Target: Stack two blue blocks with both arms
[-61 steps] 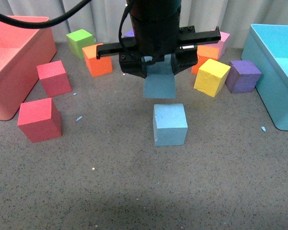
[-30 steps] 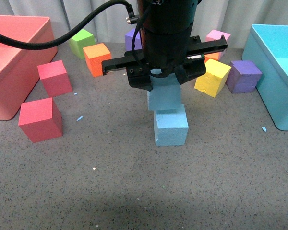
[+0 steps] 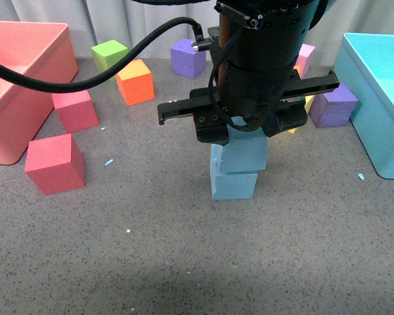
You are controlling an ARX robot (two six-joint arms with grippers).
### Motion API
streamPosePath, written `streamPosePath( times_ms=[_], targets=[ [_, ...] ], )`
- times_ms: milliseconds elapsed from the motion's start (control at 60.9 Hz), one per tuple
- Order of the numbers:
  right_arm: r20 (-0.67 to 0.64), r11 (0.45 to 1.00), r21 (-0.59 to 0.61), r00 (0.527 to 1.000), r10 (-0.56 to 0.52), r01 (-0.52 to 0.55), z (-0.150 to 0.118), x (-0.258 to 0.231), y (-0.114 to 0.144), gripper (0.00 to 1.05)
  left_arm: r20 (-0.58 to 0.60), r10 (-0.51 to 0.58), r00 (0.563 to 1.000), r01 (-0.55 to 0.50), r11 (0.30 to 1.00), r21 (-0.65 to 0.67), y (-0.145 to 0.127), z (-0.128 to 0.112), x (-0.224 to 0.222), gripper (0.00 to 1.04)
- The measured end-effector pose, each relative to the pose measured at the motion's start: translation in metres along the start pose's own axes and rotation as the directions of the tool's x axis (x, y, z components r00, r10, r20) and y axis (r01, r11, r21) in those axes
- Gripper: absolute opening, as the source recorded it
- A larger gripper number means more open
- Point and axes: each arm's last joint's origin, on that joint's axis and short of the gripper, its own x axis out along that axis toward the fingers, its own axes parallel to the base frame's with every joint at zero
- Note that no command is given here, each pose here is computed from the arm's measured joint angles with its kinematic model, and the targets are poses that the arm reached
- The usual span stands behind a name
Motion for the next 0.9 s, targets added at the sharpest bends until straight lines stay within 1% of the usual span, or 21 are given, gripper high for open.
streamPosePath(
  times_ms=[361,394,410,476,492,525,624,656,673,706,755,837,903],
  targets=[
    [0.0,1.0,0.0,1.0,0.0,0.0,0.0,0.0,0.0,0.95,-0.016,-0.004,1.0,0.004,1.0,-0.007,0.002,-0.003,0.003,0.4],
    [0.0,1.0,0.0,1.0,0.0,0.0,0.0,0.0,0.0,0.95,-0.017,-0.004,1.0,0.004,1.0,-0.01,0.002,-0.003,0.003,0.43],
    [0.0,1.0,0.0,1.0,0.0,0.0,0.0,0.0,0.0,0.95,-0.017,-0.005,1.0,0.005,1.0,-0.01,0.002,-0.003,0.003,0.47],
    [0.0,1.0,0.0,1.0,0.0,0.0,0.0,0.0,0.0,0.95,-0.016,-0.007,1.0,0.007,1.0,-0.011,0.002,-0.003,0.003,0.57],
    [0.0,1.0,0.0,1.0,0.0,0.0,0.0,0.0,0.0,0.95,-0.016,-0.008,1.0,0.008,1.0,-0.012,0.002,-0.003,0.003,0.62],
    [0.0,1.0,0.0,1.0,0.0,0.0,0.0,0.0,0.0,0.95,-0.017,-0.008,1.0,0.008,1.0,-0.012,0.001,-0.003,0.003,0.66],
    [0.0,1.0,0.0,1.0,0.0,0.0,0.0,0.0,0.0,0.95,-0.016,-0.009,1.0,0.009,1.0,-0.011,0.001,-0.003,0.002,0.82],
    [0.0,1.0,0.0,1.0,0.0,0.0,0.0,0.0,0.0,0.95,-0.016,-0.009,1.0,0.009,1.0,-0.011,0.001,-0.003,0.002,0.84],
    [0.0,1.0,0.0,1.0,0.0,0.0,0.0,0.0,0.0,0.95,-0.015,-0.009,1.0,0.009,1.0,-0.011,0.001,-0.003,0.002,0.89],
    [0.0,1.0,0.0,1.0,0.0,0.0,0.0,0.0,0.0,0.95,-0.013,-0.01,1.0,0.009,1.0,-0.01,0.001,-0.003,0.002,0.94],
    [0.0,1.0,0.0,1.0,0.0,0.0,0.0,0.0,0.0,0.95,-0.01,-0.012,1.0,0.012,1.0,-0.009,0.0,-0.002,0.0,1.0],
    [0.0,1.0,0.0,1.0,0.0,0.0,0.0,0.0,0.0,0.95,0.001,-0.021,1.0,0.021,1.0,-0.012,0.0,0.0,-0.005,0.98],
    [0.0,1.0,0.0,1.0,0.0,0.0,0.0,0.0,0.0,0.95,0.011,-0.029,1.0,0.029,0.999,-0.015,0.0,0.002,-0.01,0.98]
  ],
)
